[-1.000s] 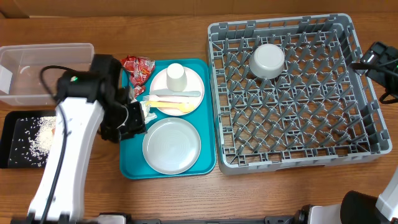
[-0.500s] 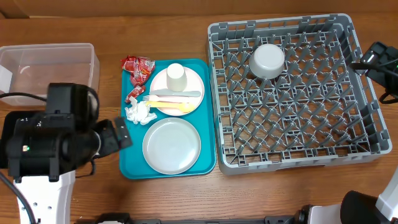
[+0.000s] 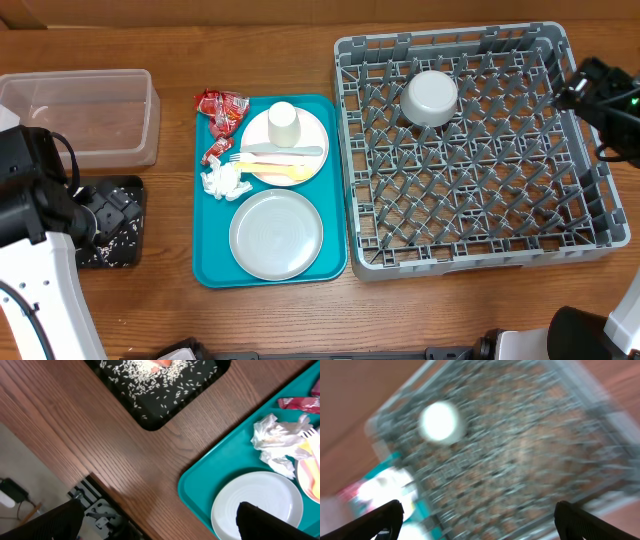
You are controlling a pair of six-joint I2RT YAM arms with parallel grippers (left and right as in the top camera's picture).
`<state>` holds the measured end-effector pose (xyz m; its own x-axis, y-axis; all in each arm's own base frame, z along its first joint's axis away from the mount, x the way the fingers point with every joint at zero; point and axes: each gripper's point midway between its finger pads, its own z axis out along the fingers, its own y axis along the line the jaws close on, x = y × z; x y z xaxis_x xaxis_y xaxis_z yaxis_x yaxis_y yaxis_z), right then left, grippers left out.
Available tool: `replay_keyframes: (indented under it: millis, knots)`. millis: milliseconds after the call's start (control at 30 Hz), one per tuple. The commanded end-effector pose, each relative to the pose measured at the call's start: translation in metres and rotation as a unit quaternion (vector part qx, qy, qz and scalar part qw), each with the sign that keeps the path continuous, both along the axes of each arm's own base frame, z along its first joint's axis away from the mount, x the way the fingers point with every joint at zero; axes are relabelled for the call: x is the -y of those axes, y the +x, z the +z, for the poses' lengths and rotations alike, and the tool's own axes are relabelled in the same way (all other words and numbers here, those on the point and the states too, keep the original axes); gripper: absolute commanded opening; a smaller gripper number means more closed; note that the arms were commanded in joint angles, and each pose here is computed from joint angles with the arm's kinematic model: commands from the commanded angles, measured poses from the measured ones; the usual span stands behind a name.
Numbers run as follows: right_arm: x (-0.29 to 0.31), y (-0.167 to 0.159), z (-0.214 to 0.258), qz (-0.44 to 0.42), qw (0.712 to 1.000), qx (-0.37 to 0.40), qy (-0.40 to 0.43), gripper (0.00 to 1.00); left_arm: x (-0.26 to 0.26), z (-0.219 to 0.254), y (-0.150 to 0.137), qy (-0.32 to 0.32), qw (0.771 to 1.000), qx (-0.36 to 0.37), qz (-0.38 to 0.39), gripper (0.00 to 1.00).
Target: Sort waste into correct bins and load items into the dishwasher rack
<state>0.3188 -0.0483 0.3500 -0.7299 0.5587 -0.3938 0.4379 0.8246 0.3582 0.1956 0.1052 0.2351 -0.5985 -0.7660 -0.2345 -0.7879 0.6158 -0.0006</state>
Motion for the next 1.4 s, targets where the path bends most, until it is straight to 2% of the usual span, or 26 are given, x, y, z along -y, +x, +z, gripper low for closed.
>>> replay_keyframes:
  millis: [0,233,333,433,533,600,667,900,1367]
  knots:
    - [-0.058,0.003,0.016,0.092,0.987,0.033,0.129,1.0,-0.003,0.001,0.003,-0.003,1.0,0.002,0.014,1.0]
    - [-0.124,-0.011,-0.007,0.222,0.973,-0.012,0.069,1.0,-0.004,-0.004,0.006,-0.006,1.0,-0.009,0.014,1.0]
    - [-0.163,-0.025,-0.033,0.278,0.958,-0.058,0.031,0.95,-0.004,-0.004,0.006,-0.006,1.0,-0.01,0.015,1.0]
    - [-0.185,-0.031,-0.06,0.287,0.953,-0.094,-0.027,0.95,-0.004,-0.004,0.006,-0.006,1.0,-0.01,0.014,1.0]
    - [-0.228,-0.038,-0.088,0.348,0.93,-0.102,-0.056,0.9,-0.004,-0.004,0.006,-0.006,1.0,-0.01,0.014,1.0]
    - [-0.257,-0.041,-0.105,0.383,0.917,-0.096,-0.058,0.82,-0.004,-0.004,0.006,-0.006,1.0,-0.01,0.015,1.0]
    - [-0.28,-0.041,-0.122,0.408,0.907,-0.088,-0.064,0.79,-0.004,-0.004,0.006,-0.006,1.0,-0.01,0.014,1.0]
    - [-0.325,-0.039,-0.19,0.446,0.884,-0.108,-0.093,0.79,-0.004,-0.004,0.006,-0.006,1.0,-0.01,0.014,1.0]
    - [-0.352,-0.027,-0.286,0.46,0.863,-0.174,-0.118,0.73,-0.004,-0.004,0.006,-0.006,1.0,-0.01,0.014,1.0]
